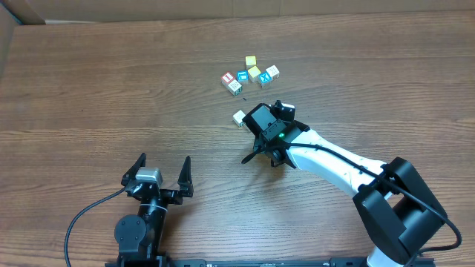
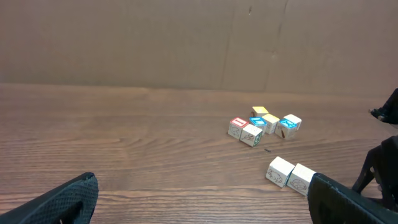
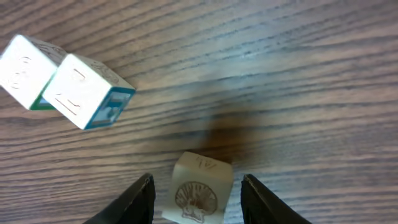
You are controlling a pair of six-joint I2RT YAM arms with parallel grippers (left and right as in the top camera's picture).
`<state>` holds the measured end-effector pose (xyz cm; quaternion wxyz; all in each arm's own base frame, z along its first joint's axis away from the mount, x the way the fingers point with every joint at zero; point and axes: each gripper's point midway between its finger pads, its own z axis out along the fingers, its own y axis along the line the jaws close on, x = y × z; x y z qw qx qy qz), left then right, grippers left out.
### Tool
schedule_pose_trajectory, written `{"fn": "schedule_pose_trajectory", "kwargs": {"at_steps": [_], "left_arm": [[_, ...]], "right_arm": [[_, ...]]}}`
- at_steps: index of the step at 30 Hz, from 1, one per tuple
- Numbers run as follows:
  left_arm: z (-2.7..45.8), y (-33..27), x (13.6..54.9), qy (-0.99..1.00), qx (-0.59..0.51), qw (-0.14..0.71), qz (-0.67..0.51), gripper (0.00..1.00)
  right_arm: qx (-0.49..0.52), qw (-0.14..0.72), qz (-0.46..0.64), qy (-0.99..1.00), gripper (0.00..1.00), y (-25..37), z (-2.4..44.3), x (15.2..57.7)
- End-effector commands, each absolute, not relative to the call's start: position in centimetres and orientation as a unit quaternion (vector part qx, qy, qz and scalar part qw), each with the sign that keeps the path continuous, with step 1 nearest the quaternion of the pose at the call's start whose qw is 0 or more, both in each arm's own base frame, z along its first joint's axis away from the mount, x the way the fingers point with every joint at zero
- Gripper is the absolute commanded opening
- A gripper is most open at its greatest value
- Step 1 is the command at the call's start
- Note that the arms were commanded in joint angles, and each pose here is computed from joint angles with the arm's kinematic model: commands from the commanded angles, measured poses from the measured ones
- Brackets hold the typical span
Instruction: Flip 3 blocks
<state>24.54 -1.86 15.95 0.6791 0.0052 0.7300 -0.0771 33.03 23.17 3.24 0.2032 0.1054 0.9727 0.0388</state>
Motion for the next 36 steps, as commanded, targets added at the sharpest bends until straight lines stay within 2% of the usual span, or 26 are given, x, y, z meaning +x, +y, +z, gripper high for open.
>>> {"fn": "schedule_pose_trajectory", "kwargs": {"at_steps": [1,8,10,15,20,27,30,36], "left_arm": [[15.9,-2.1,24.5,0.729,0.017,0.68,-0.073,1.0],[15.9,-2.1,24.5,0.729,0.017,0.68,-0.073,1.0],[15.9,-2.1,24.5,0.729,0.017,0.68,-0.073,1.0],[15.9,-2.1,24.5,0.729,0.017,0.68,-0.073,1.0],[15.9,-2.1,24.5,0.729,0.017,0.68,-0.073,1.0],[15.9,-2.1,24.5,0.729,0.017,0.68,-0.073,1.0],[15.9,-2.1,24.5,0.729,0.017,0.68,-0.073,1.0],[15.9,-2.1,24.5,0.729,0.017,0.68,-0.073,1.0]], "right_arm": [[0.107,0.198,0.04,0.973,0.46,23.0,2.3,32.8],[0.125,0.19,0.058,0.972,0.46,23.5,1.9,32.5],[0.122,0.195,0.062,0.971,0.42,23.7,2.0,32.7],[0.059,0.21,0.06,0.974,0.42,24.2,2.3,33.3],[0.042,0.21,0.057,0.975,0.43,24.2,2.4,33.3],[0.035,0.212,0.057,0.975,0.53,24.2,2.8,33.3],[0.032,0.204,0.064,0.976,0.65,24.5,2.7,33.0],[0.026,0.176,0.075,0.981,0.67,24.7,2.1,31.9]]}}
